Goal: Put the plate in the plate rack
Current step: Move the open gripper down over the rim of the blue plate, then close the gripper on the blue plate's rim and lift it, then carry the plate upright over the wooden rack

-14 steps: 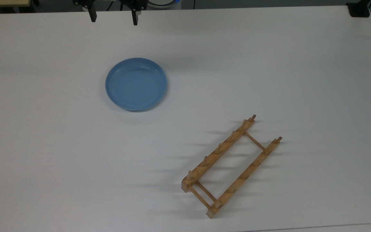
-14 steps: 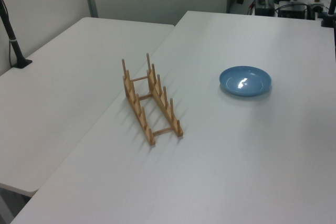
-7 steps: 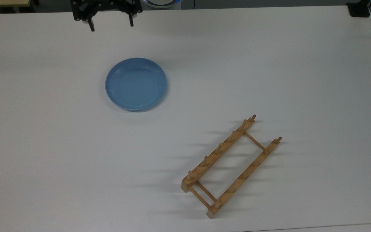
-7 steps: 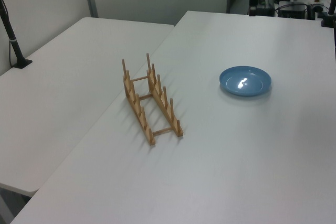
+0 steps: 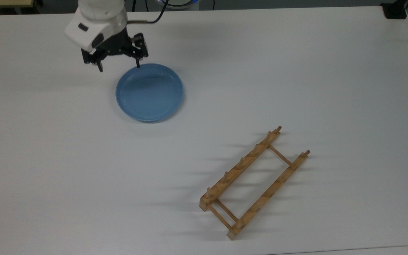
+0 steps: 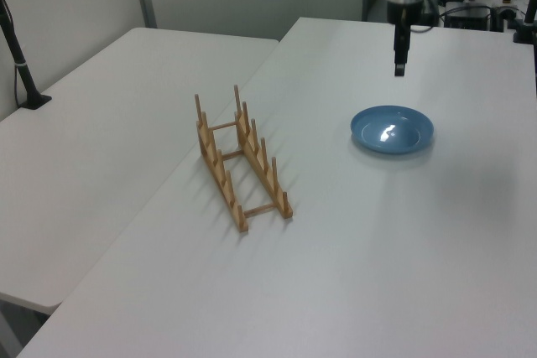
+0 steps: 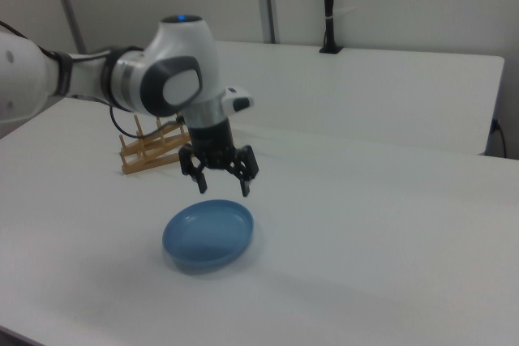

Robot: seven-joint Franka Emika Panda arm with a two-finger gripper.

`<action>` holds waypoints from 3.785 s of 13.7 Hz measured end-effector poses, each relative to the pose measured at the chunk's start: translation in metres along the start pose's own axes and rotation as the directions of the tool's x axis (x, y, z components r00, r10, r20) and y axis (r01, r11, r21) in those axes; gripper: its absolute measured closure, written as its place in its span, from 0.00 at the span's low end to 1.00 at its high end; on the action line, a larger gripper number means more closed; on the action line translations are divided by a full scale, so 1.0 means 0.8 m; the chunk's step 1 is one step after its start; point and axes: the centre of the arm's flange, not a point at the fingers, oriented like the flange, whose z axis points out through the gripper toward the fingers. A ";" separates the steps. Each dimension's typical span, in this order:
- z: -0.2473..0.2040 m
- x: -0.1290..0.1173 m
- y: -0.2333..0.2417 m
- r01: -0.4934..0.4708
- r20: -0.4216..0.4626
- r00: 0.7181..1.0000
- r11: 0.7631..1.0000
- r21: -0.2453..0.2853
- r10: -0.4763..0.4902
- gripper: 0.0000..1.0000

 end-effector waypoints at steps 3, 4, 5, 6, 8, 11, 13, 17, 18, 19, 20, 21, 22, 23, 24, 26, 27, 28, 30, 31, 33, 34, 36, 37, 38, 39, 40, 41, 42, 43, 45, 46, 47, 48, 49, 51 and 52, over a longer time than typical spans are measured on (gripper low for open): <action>0.034 0.001 0.026 -0.007 0.007 1.000 1.000 -0.020 0.008 0.00; 0.044 0.002 0.033 -0.003 0.007 1.000 0.999 -0.033 0.003 0.00; 0.055 0.003 0.040 0.000 0.007 1.000 0.999 -0.041 0.001 0.00; 0.069 0.006 0.044 0.000 0.006 1.000 0.999 -0.045 0.001 0.00; 0.102 0.011 0.050 -0.001 0.015 1.000 0.999 -0.044 0.002 0.00; 0.143 0.016 0.049 -0.001 0.045 0.999 0.999 -0.034 0.002 0.04; 0.154 0.016 0.048 -0.020 0.056 0.998 0.999 -0.031 0.021 0.10; 0.151 0.019 0.049 -0.127 0.045 0.991 0.991 -0.036 0.128 0.55; 0.150 0.021 0.048 -0.154 0.040 0.987 0.987 -0.037 0.155 0.66; 0.148 0.022 0.047 -0.171 0.037 0.984 0.985 -0.037 0.172 0.74; 0.147 0.023 0.046 -0.179 0.035 0.983 0.983 -0.037 0.180 0.85; 0.144 0.025 0.045 -0.183 0.029 0.982 0.982 -0.036 0.184 0.91; 0.141 0.027 0.043 -0.185 0.024 0.982 0.982 -0.035 0.185 0.91; 0.139 0.028 0.043 -0.185 0.020 0.982 0.982 -0.035 0.186 0.91; 0.136 0.030 0.043 -0.188 0.015 0.982 0.982 -0.035 0.189 0.91; 0.124 0.035 0.045 -0.206 -0.009 0.978 0.978 -0.019 0.206 0.92; 0.110 0.039 0.046 -0.218 -0.033 0.975 0.976 -0.008 0.218 0.93; 0.092 0.043 0.049 -0.228 -0.062 0.972 0.974 -0.001 0.227 0.94; 0.038 0.050 0.053 -0.252 -0.142 0.957 0.967 0.017 0.252 0.95; 0.008 0.054 0.053 -0.270 -0.185 0.945 0.963 0.026 0.270 0.95; -0.053 0.061 0.048 -0.314 -0.263 0.913 0.949 0.041 0.314 0.95; -0.079 0.067 0.042 -0.332 -0.298 0.895 0.942 0.050 0.332 0.95; -0.125 0.080 0.025 -0.354 -0.360 0.864 0.933 0.064 0.352 0.95; -0.143 0.085 0.018 -0.356 -0.385 0.855 0.933 0.051 0.347 0.95; -0.161 0.090 0.009 -0.356 -0.413 0.847 0.934 0.026 0.334 0.95; -0.177 0.096 -0.001 -0.360 -0.447 0.835 0.933 0.000 0.322 0.95; -0.192 0.102 -0.015 -0.370 -0.493 0.813 0.929 -0.024 0.311 0.95; -0.204 0.109 -0.030 -0.390 -0.542 0.784 0.920 -0.051 0.302 0.95; -0.213 0.115 -0.046 -0.414 -0.589 0.754 0.907 -0.081 0.292 0.95; -0.219 0.121 -0.064 -0.438 -0.633 0.723 0.892 -0.112 0.275 0.95; -0.224 0.135 -0.116 -0.502 -0.729 0.642 0.848 -0.168 0.236 0.95; -0.221 0.141 -0.138 -0.520 -0.760 0.614 0.833 -0.189 0.212 0.95; -0.213 0.148 -0.165 -0.541 -0.797 0.576 0.815 -0.205 0.182 0.95; -0.203 0.156 -0.188 -0.558 -0.829 0.537 0.802 -0.212 0.154 0.95; -0.187 0.164 -0.211 -0.573 -0.862 0.492 0.792 -0.212 0.125 0.95; -0.156 0.178 -0.242 -0.581 -0.899 0.430 0.787 -0.208 0.079 0.95; -0.140 0.184 -0.254 -0.578 -0.909 0.412 0.789 -0.207 0.063 0.95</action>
